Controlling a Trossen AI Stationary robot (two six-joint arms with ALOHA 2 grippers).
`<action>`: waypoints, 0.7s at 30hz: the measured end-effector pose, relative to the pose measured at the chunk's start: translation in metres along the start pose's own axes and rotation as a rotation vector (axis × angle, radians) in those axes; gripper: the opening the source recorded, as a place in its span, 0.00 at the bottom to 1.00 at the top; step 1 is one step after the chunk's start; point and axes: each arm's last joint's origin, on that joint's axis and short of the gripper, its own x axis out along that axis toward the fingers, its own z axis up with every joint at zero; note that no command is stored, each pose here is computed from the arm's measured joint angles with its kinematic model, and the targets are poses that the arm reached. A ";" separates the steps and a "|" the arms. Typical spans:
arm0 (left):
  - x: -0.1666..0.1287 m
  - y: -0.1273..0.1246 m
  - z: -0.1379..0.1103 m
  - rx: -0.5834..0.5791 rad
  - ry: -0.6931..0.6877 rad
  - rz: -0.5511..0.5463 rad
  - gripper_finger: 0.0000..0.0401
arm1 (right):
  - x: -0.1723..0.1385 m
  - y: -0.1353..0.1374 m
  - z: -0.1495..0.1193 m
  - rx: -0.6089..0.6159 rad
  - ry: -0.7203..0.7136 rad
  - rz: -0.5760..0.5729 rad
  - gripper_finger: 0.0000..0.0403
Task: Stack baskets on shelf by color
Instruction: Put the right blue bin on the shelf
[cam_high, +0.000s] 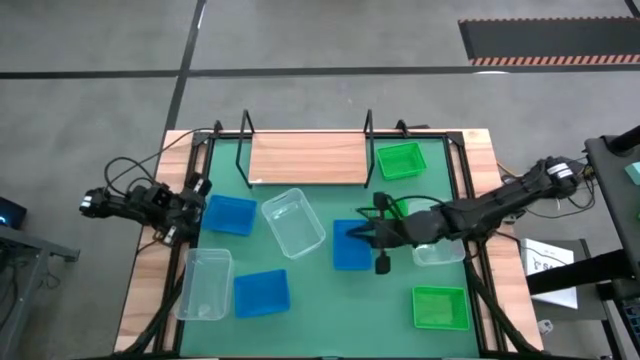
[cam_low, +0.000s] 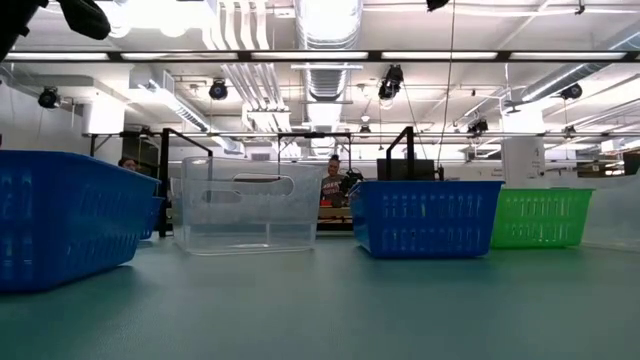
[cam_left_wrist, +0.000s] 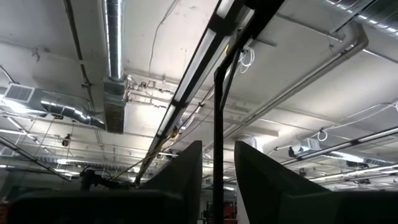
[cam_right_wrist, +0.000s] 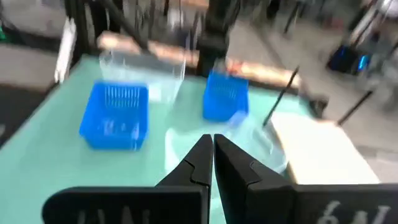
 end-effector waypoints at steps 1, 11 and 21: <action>0.000 0.000 0.000 -0.001 0.002 0.000 0.20 | 0.004 0.001 0.003 0.010 0.051 0.003 0.02; 0.000 0.000 0.000 0.000 -0.003 0.000 0.20 | 0.038 0.016 0.014 0.087 0.560 0.026 0.04; 0.001 0.000 0.003 0.000 -0.011 -0.001 0.20 | 0.079 0.039 -0.012 0.142 0.874 0.089 0.29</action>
